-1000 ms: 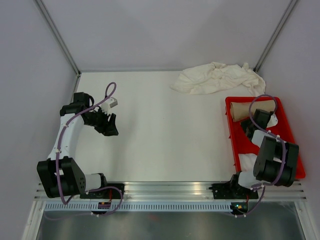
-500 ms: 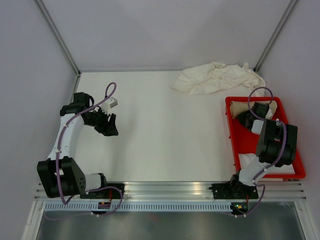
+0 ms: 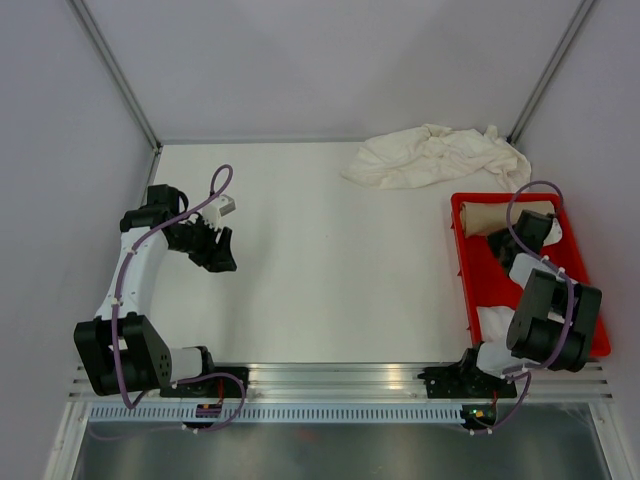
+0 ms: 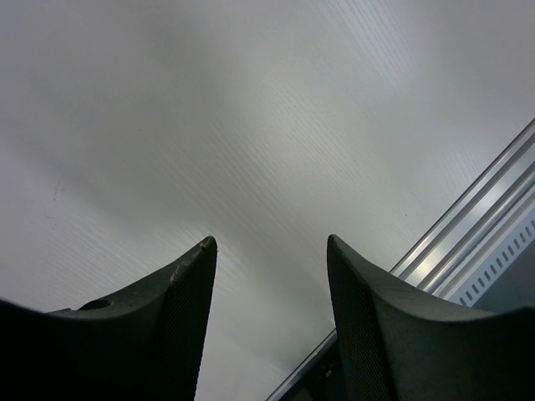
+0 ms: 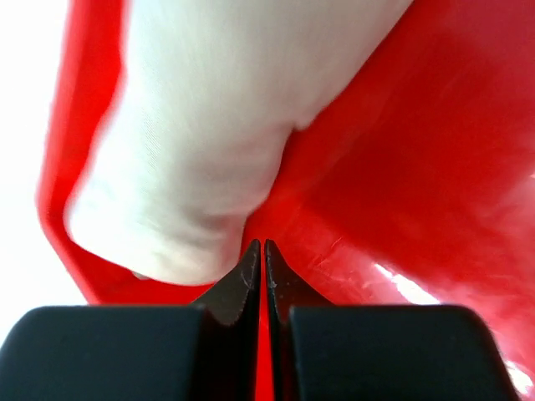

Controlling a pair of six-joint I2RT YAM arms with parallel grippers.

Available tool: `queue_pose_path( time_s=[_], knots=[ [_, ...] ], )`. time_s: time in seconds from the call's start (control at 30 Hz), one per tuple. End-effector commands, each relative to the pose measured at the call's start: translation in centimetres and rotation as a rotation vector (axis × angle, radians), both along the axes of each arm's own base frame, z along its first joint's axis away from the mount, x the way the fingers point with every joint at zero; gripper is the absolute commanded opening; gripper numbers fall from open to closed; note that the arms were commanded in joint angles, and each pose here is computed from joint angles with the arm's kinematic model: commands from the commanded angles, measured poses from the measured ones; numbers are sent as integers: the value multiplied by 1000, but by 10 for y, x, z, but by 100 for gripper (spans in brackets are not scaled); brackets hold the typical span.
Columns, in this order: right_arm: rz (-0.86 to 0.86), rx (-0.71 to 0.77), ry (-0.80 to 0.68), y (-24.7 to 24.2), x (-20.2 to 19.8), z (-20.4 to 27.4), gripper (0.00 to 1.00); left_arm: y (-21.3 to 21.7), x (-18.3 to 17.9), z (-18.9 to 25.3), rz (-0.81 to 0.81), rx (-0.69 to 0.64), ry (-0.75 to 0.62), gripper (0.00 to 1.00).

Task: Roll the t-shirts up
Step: Place the rolled tshirt into the container

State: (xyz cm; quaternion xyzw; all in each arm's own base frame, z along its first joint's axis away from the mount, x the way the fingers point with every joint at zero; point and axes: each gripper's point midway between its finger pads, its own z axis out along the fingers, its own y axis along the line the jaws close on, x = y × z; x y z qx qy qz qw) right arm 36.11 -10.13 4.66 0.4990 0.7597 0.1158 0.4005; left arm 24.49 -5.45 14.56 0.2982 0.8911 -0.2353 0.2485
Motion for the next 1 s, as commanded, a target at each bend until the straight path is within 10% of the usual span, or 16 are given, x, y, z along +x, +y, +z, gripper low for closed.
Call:
queue_pose_path(
  time_s=[0.0, 0.47, 0.97],
  knots=[
    [-159, -81, -48, -35, -4, 26, 7, 2, 5, 7, -15, 5, -29, 61],
    [-422, -199, 82, -137, 21, 32, 0, 4, 7, 7, -12, 15, -24, 61],
    [-413, -213, 132, -140, 20, 25, 0, 9, 12, 3, -7, 37, -7, 61]
  ],
)
